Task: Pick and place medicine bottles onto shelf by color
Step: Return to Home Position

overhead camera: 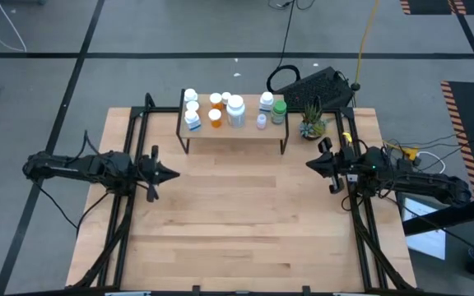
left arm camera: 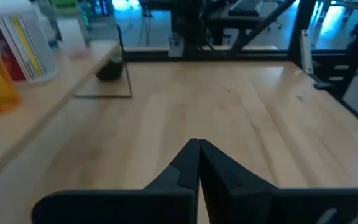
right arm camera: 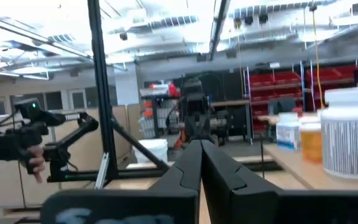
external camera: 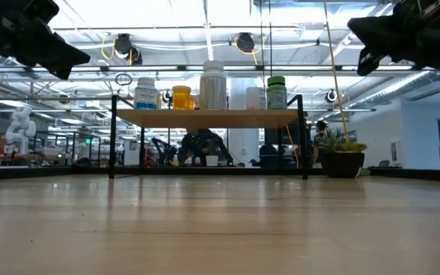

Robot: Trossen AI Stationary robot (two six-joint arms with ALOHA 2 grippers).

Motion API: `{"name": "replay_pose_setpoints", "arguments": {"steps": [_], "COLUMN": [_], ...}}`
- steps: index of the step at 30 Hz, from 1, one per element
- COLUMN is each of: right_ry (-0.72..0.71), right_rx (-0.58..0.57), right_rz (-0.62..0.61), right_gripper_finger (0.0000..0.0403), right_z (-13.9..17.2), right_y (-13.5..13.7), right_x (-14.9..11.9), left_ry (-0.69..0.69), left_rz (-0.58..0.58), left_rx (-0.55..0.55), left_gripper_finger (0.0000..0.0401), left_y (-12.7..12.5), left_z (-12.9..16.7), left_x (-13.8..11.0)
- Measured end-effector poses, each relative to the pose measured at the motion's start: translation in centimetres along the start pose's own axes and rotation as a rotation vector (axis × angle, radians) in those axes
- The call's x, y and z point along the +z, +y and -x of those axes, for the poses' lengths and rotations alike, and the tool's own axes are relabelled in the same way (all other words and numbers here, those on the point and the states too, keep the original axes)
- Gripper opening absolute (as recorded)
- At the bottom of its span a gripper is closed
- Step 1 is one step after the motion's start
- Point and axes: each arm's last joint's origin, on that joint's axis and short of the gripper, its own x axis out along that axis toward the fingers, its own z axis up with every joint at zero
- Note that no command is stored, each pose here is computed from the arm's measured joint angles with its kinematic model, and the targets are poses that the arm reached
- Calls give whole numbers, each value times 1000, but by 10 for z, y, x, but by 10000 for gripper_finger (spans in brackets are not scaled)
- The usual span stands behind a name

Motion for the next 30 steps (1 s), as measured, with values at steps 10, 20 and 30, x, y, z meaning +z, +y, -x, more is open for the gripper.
{"name": "replay_pose_setpoints", "arguments": {"steps": [10, 20, 30], "right_ry": [13, 125, 51], "right_rx": [-33, -136, -123], "right_rz": [-72, -98, -256], "right_gripper_finger": [0, 0, 0], "right_z": [0, 1, 0], "right_y": [-1, -6, -4], "right_x": [-2, -15, -8], "left_ry": [-111, -247, -353], "left_rz": [-31, -126, -116], "left_rx": [-3, -73, -42], "left_gripper_finger": [21, 17, 6], "left_y": [1, 1, -1], "left_z": [10, 33, 14], "left_x": [9, 9, -12]}}
